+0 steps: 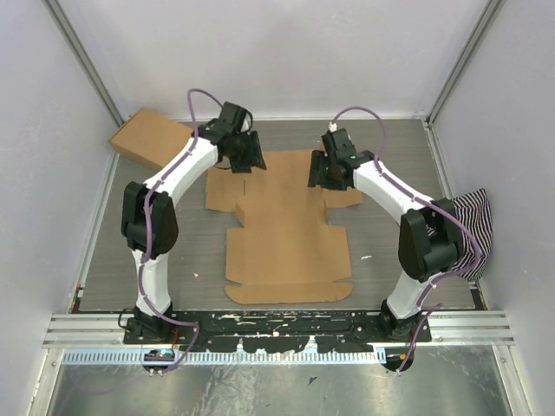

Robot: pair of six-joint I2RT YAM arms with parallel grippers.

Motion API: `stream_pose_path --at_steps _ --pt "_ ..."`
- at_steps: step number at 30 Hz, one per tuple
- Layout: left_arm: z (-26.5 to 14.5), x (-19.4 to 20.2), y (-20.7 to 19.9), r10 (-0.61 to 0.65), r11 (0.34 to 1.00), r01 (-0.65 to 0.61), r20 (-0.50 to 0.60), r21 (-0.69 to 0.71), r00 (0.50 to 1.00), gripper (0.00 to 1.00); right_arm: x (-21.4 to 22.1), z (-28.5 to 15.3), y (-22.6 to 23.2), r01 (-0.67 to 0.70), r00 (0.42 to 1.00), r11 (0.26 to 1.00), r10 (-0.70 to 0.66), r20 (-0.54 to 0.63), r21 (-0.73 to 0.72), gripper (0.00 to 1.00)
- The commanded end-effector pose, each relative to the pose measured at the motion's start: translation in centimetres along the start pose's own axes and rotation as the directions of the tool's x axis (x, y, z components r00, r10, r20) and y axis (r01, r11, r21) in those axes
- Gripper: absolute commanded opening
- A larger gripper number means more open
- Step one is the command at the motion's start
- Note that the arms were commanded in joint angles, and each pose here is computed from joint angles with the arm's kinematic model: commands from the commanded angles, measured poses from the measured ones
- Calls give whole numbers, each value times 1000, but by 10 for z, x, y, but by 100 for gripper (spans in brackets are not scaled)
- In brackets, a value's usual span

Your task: Fold the paper box

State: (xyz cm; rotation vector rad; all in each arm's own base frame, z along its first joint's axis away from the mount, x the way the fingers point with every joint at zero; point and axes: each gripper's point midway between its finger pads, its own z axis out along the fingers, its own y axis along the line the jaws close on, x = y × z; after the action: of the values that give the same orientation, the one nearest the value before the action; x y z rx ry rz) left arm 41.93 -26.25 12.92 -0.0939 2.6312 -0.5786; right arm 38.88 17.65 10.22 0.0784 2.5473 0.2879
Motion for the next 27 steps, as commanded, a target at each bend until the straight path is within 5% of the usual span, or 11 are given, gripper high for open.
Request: stream_pose_path --at_steps 1,11,27 --pt "6 -54 39 -44 993 52 71 -106 997 56 -57 -34 -19 -44 989 999 39 141 31 65" --pt "41 -118 81 -51 969 81 129 -233 990 54 -68 -35 -35 -40 987 998 34 158 39 65" --pt "94 -138 93 -140 977 165 178 -133 974 43 -66 -25 -48 -55 990 998 55 130 -6 64"
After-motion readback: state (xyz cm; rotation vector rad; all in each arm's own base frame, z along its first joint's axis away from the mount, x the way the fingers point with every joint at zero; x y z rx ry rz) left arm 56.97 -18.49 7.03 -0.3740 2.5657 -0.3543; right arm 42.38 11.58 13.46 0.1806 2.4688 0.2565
